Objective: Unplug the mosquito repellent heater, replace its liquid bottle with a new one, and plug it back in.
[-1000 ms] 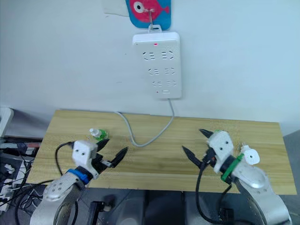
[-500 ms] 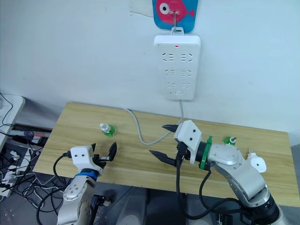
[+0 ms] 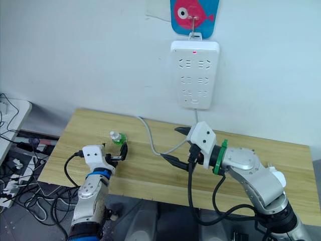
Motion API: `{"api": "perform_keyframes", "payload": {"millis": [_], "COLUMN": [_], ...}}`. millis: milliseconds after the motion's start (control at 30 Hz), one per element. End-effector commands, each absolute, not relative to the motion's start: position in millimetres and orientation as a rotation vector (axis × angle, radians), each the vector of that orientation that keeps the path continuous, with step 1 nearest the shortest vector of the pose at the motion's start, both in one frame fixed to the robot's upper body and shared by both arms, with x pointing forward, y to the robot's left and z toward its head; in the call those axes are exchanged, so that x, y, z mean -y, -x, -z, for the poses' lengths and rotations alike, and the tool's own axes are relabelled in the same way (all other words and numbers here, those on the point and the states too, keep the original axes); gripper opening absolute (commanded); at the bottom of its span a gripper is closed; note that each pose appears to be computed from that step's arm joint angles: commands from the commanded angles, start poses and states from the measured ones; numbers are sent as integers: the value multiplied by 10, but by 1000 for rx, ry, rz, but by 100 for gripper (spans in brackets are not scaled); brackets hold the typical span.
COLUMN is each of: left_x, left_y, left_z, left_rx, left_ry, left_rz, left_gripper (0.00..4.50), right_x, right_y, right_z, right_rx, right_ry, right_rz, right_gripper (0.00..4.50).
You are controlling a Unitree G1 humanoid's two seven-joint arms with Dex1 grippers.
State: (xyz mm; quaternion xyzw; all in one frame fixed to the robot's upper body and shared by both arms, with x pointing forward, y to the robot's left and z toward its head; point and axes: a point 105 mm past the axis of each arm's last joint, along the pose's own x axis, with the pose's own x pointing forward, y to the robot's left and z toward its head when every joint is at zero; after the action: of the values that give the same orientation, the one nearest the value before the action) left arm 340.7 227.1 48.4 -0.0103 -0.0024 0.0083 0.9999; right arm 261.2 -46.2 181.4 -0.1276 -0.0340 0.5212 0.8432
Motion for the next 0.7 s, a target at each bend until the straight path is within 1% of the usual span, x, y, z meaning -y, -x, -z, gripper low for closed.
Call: {"api": "perform_keyframes", "payload": {"millis": [33,267,333,433,533,633,700], "left_x": [-2253,-2297,-2314,-2248,-2173,-2161,-2181], "left_y": [-3465,-3591,-3632,-3658,-3655,-3653,-3646], "left_z": [-466,-471,-439,-411,-399,-392,-386], "left_rx": [10,20,4,-2,5,9,10], "left_ry": [11,4,17,24,35,43,49], "left_rz": [12,2,-16,6,33,31,19], "left_gripper": [450,450,450,450,397,313,245], "right_x": [481,515,545,573,570,569,574], "right_y": [-2568,-2582,-2593,-2598,-2595,-2606,-2621], "right_z": [-1953,-1961,-1948,-1935,-1935,-1945,-1954], "right_rx": [122,117,110,103,103,106,109], "right_ry": [235,247,253,256,252,246,246], "right_rz": [-1075,-1058,-1048,-1038,-1035,-1028,-1023], "right_gripper": [448,448,448,448,450,450,450]}}
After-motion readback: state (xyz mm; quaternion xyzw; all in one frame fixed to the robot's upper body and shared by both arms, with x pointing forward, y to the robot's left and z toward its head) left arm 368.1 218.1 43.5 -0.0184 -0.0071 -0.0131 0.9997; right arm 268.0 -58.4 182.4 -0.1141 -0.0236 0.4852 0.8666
